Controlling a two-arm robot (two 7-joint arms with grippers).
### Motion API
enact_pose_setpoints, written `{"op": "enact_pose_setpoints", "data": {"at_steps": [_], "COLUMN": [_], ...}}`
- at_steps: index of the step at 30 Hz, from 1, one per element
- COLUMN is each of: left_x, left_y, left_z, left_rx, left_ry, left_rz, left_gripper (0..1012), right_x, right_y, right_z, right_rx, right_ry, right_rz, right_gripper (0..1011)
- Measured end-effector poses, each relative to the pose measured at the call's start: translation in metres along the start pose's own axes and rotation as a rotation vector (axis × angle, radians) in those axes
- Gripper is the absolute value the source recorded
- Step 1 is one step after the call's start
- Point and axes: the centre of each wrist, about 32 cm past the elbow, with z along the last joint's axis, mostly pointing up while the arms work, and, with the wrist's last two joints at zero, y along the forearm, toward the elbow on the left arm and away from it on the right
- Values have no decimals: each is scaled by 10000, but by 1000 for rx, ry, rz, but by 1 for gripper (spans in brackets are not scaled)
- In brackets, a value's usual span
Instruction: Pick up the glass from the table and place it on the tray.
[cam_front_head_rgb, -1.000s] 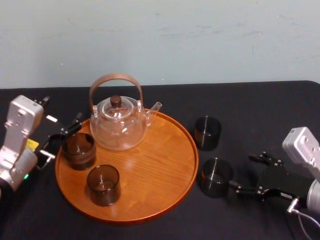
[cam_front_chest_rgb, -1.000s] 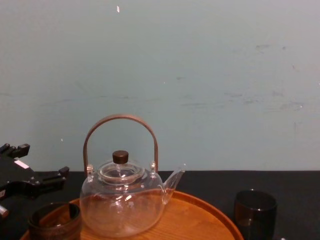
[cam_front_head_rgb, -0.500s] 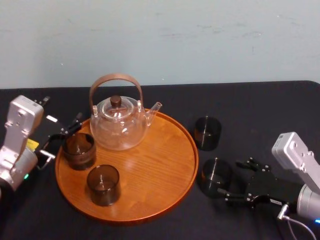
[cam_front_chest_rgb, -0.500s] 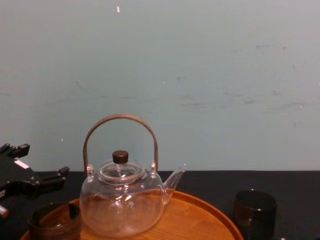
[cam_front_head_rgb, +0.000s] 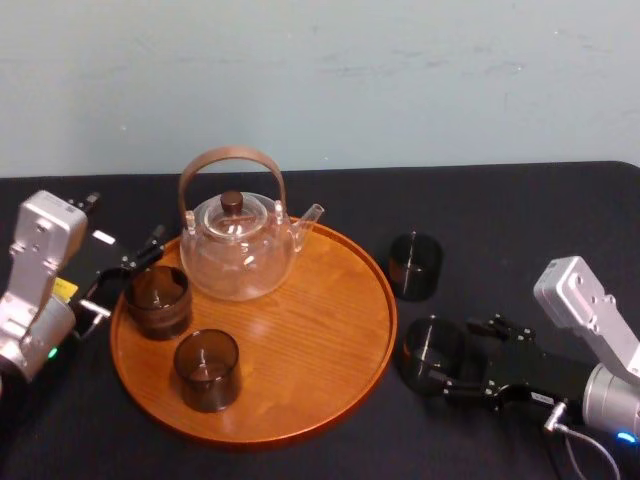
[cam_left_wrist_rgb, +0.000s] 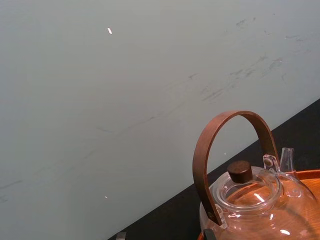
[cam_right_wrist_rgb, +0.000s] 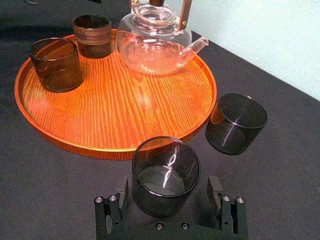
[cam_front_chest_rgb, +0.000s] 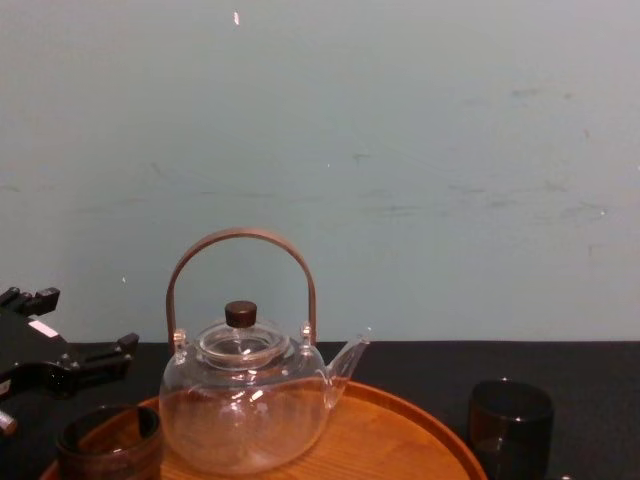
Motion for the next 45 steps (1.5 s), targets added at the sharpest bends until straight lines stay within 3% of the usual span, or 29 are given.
{"op": "enact_pose_setpoints", "data": {"at_steps": [45], "left_x": [0], "left_y": [0], "left_z": [0], "left_rx": [0], "left_ry": [0], "left_rz": [0], "left_gripper": [1001], "right_x": [102], "right_y": [298], "right_z": [68], "right_rx": [-30], "right_ry": [26], "right_rz": [30], "right_gripper": [1002]}}
